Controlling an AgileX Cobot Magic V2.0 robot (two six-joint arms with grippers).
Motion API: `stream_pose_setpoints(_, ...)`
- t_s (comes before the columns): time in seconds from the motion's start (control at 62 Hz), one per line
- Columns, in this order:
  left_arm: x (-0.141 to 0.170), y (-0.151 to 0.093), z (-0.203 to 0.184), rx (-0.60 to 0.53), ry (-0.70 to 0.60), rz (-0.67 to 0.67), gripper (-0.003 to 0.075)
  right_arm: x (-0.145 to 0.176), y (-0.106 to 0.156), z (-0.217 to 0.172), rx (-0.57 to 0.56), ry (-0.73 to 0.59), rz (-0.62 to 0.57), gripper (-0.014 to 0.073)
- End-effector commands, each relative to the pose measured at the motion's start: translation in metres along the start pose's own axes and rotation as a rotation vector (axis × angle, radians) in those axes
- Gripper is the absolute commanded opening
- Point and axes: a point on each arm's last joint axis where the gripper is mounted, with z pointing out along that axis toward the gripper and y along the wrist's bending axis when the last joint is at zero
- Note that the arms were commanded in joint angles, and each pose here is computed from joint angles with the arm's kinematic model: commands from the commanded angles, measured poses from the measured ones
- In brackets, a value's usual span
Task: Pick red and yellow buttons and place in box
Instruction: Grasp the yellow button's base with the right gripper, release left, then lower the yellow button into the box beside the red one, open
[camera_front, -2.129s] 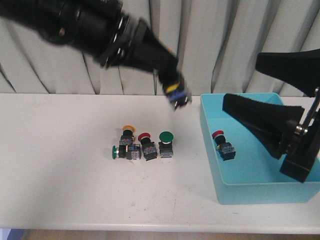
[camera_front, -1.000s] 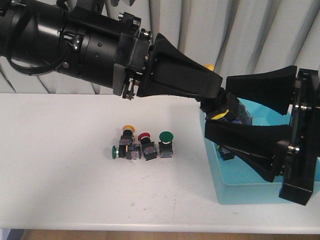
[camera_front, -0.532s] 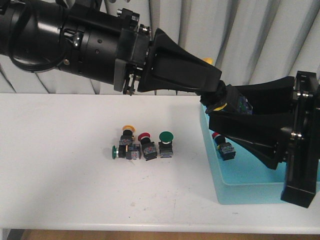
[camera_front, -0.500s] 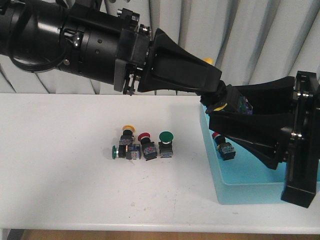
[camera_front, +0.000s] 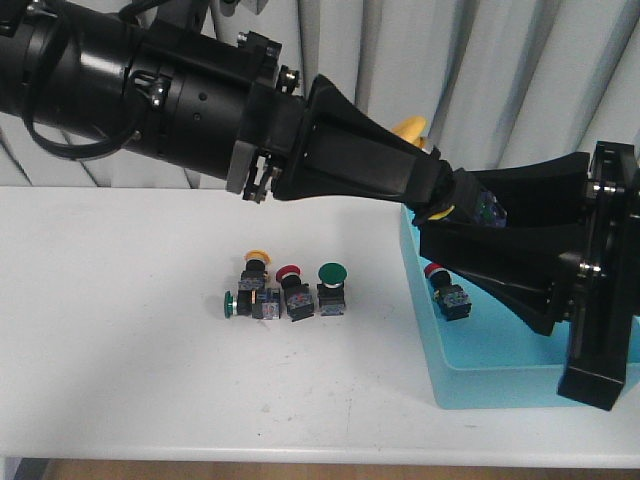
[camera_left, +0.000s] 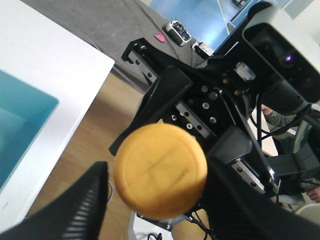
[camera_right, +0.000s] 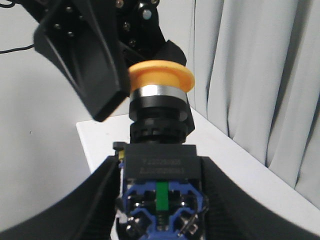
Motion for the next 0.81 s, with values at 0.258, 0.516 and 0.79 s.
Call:
stream_pose_setpoints(0.258,-0.007,-0.025,-0.01,0.062,-0.05,0.027,0.0516,-0.018,-0.033,-0.009,0.38,-0.119,0.032,-0.001)
stream_pose_setpoints(0.516,0.005,-0.011,-0.01,-0.085,0.082,0.092,0.0468,0.016,-0.095,-0.005,0.782,0.055,0.077,-0.001)
stream_pose_setpoints(0.79,0.012,0.001,-0.013,-0.22,0.177,0.123,0.0368,0.117,-0.171,0.035,0.889,0.393,0.276,-0.001)
